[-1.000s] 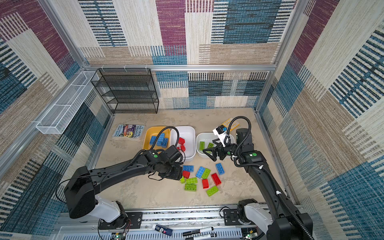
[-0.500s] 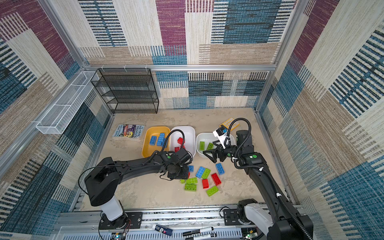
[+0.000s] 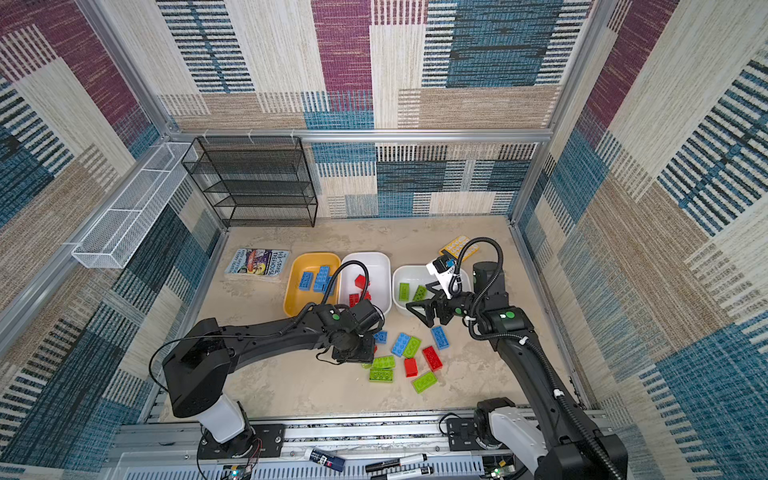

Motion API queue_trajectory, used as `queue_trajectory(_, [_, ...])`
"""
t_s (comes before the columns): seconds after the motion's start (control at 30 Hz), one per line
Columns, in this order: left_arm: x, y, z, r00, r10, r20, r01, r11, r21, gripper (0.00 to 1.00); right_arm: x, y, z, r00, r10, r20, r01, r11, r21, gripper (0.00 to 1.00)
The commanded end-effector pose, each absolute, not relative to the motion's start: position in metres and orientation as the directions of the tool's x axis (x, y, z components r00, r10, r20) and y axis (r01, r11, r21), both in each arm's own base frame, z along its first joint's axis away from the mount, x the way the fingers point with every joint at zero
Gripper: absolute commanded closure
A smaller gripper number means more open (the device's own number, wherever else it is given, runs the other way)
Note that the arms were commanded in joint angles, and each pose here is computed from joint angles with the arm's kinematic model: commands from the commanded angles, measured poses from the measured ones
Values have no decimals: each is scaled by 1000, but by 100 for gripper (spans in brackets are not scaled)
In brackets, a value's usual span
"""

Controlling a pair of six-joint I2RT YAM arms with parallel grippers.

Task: Sort the legos into containers by color
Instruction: 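Move the left gripper back over the pile and grasp a green brick, then carry the green brick with the left gripper into the farther white bin and release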

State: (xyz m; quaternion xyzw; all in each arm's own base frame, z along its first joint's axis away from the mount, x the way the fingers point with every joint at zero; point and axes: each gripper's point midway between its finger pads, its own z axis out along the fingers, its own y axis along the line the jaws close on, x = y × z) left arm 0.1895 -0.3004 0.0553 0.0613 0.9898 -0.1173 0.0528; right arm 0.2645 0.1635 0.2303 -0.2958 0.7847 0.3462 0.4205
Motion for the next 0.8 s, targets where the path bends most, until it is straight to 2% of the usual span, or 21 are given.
queue_trajectory(0.0, [185, -293, 46, -989, 118, -89, 133, 973, -187, 44, 266, 163, 231, -464, -172, -869, -754, 591, 286, 1])
queue_trajectory(0.4, [188, -301, 28, -995, 63, -72, 75, 980, -182, 46, 267, 163, 232, -465, -175, -868, -755, 589, 286, 1])
queue_trajectory(0.6, [183, -276, 31, -992, 103, -79, 110, 989, -96, 56, 267, 164, 230, -468, -174, -866, -755, 589, 289, 1])
queue_trajectory(0.77, [183, -272, 30, -987, 141, -80, 147, 986, -77, 65, 266, 164, 229, -470, -167, -867, -754, 586, 296, 1])
